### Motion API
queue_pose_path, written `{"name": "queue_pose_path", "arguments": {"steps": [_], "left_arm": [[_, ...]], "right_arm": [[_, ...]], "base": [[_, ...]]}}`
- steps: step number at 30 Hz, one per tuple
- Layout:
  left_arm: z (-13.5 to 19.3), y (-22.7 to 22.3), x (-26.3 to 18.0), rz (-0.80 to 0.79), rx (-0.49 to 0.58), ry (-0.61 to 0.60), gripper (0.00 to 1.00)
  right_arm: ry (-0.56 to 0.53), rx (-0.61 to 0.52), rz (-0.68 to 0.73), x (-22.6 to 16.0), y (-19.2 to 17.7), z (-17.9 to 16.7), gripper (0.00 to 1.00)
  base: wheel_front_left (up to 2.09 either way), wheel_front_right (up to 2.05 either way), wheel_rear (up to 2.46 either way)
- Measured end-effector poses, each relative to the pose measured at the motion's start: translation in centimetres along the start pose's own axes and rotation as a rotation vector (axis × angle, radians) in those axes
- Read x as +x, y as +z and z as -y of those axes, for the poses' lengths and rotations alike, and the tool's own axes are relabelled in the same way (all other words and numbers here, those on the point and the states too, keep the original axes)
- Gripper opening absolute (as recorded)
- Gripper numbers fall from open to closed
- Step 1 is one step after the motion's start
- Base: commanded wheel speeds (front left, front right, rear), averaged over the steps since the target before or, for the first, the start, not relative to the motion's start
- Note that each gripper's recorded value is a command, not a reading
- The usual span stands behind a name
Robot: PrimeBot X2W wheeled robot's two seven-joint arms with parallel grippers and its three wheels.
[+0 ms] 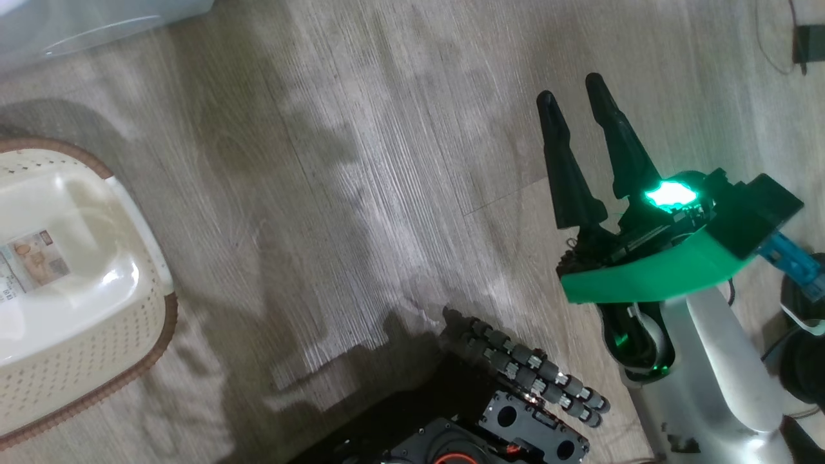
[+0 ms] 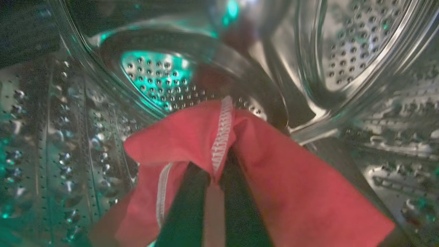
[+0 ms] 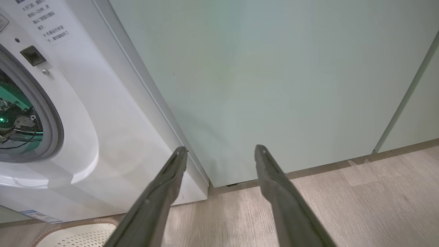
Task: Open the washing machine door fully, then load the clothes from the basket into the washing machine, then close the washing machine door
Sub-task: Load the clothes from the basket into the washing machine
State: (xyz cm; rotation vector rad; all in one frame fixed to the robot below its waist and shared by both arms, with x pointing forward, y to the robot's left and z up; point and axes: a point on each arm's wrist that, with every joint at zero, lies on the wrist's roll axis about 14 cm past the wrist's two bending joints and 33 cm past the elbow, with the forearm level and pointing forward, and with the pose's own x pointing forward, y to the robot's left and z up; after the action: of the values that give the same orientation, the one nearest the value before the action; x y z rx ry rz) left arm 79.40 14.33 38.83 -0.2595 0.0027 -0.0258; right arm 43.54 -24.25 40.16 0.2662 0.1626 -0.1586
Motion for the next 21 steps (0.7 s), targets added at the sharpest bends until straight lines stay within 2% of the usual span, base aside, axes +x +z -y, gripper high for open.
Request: {"name": "queue_pose_path", "arguments": {"steps": [1,2,3,10,21], "left_arm": [[0.0,-0.3,0.0,-0.012,0.005,-0.007,0.22],[0.0,-0.5,-0.1,-0.020,0.012,-0.009,0.53],[0.0,-0.6,-0.1,-0.025,0.015,-0.014,1.00],[0.7,0.7,-0.3,0.000,0.068,-0.052,1.00],[1.8,1.8,-3.5,0.031,0.057,-0.071,1.00]], "right_arm": [[0.003,0.001,0.002,0.1,0.0,-0.1,1.00],[0.006,0.002,0.002,0.2,0.0,-0.2,1.00],[0.008,0.004,0.001,0.2,-0.1,-0.2,1.00],[0.028,0.015,0.006,0.6,-0.1,-0.9,1.00],[0.066,0.003,0.046,1.0,1.0,-2.0,1.00]], "base": [[0.00,0.00,0.00],[0.00,0.00,0.00],[0.00,0.00,0.00],[0.00,0.00,0.00],[0.00,0.00,0.00]]}}
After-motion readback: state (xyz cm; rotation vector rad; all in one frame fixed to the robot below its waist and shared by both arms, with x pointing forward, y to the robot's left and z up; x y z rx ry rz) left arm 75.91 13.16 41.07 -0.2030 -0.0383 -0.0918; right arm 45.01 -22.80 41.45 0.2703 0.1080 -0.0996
